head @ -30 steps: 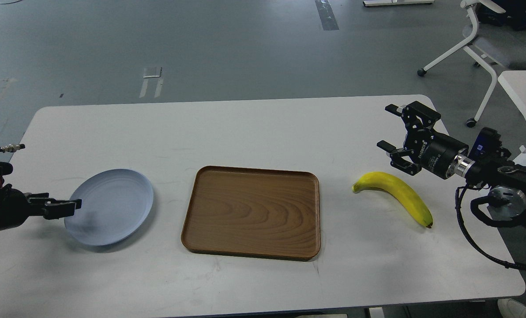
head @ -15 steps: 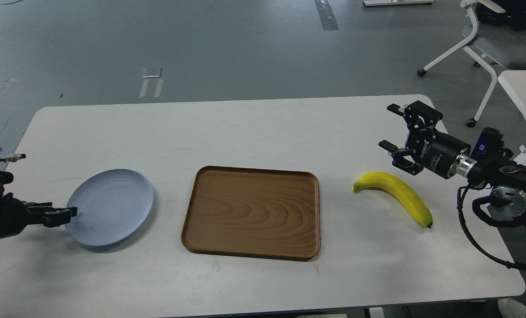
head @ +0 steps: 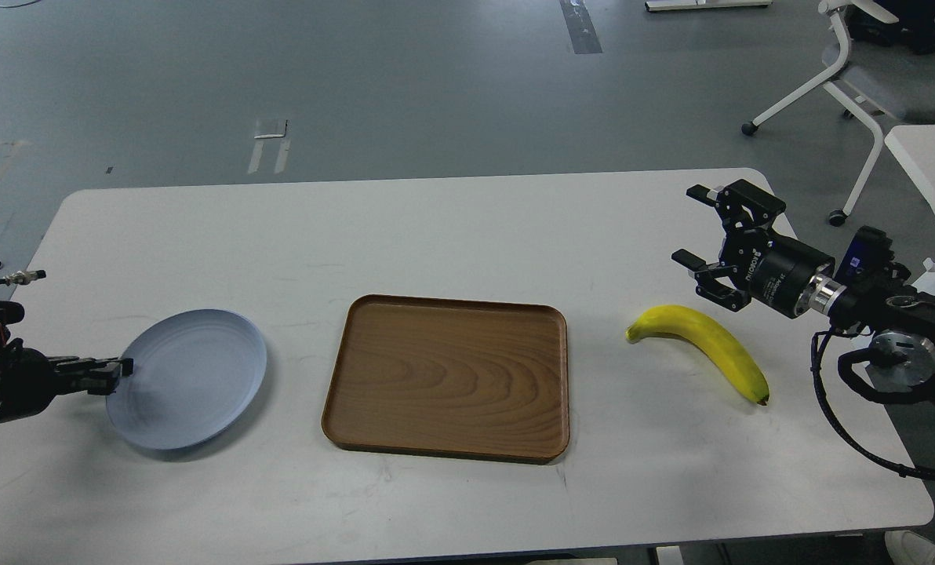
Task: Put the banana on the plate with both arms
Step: 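Grasp the plate rim with the left gripper and lift it, then carry the plate with the left gripper and lower it onto the tray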
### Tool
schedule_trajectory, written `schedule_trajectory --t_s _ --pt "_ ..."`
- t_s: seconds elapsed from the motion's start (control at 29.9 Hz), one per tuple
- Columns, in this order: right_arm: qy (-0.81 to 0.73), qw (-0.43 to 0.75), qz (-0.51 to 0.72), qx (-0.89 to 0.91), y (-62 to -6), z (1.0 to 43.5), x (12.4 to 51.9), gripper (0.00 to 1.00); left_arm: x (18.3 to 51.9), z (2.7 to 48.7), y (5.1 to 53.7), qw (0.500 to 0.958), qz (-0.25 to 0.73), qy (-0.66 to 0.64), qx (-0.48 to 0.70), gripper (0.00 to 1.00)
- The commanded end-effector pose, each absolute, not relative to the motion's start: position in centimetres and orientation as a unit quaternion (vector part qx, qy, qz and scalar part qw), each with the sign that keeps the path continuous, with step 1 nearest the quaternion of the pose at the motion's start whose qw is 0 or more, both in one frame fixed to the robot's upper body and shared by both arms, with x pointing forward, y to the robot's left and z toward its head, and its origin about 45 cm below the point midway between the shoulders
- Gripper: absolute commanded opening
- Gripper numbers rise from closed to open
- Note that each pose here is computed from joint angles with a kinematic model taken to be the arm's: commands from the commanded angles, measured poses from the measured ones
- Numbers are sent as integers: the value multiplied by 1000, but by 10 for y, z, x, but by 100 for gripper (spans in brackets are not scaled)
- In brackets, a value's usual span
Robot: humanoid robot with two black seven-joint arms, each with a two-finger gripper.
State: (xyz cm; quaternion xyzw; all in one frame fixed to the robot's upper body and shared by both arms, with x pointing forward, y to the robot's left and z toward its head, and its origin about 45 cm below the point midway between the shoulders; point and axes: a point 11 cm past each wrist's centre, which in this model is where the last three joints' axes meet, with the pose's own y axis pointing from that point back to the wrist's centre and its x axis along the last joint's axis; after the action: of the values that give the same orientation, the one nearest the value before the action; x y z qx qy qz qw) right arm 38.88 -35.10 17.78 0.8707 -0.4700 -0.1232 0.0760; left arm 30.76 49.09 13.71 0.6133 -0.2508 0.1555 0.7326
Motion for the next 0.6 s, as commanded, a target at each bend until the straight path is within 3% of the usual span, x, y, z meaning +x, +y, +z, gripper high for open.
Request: schedule_trajectory --t_s 0.0,0.13,0.3,0.57 --pt "-469 76 -123 871 -350 177 389 100 312 141 489 732 157 -257 611 0" --pt "-469 75 -124 871 -350 177 389 100 319 147 482 737 167 -263 600 0" --pt "-469 75 -123 871 -350 178 389 100 362 194 441 765 174 -283 552 0" --pt "-469 75 -123 871 -350 178 390 100 389 247 374 806 152 -316 476 0"
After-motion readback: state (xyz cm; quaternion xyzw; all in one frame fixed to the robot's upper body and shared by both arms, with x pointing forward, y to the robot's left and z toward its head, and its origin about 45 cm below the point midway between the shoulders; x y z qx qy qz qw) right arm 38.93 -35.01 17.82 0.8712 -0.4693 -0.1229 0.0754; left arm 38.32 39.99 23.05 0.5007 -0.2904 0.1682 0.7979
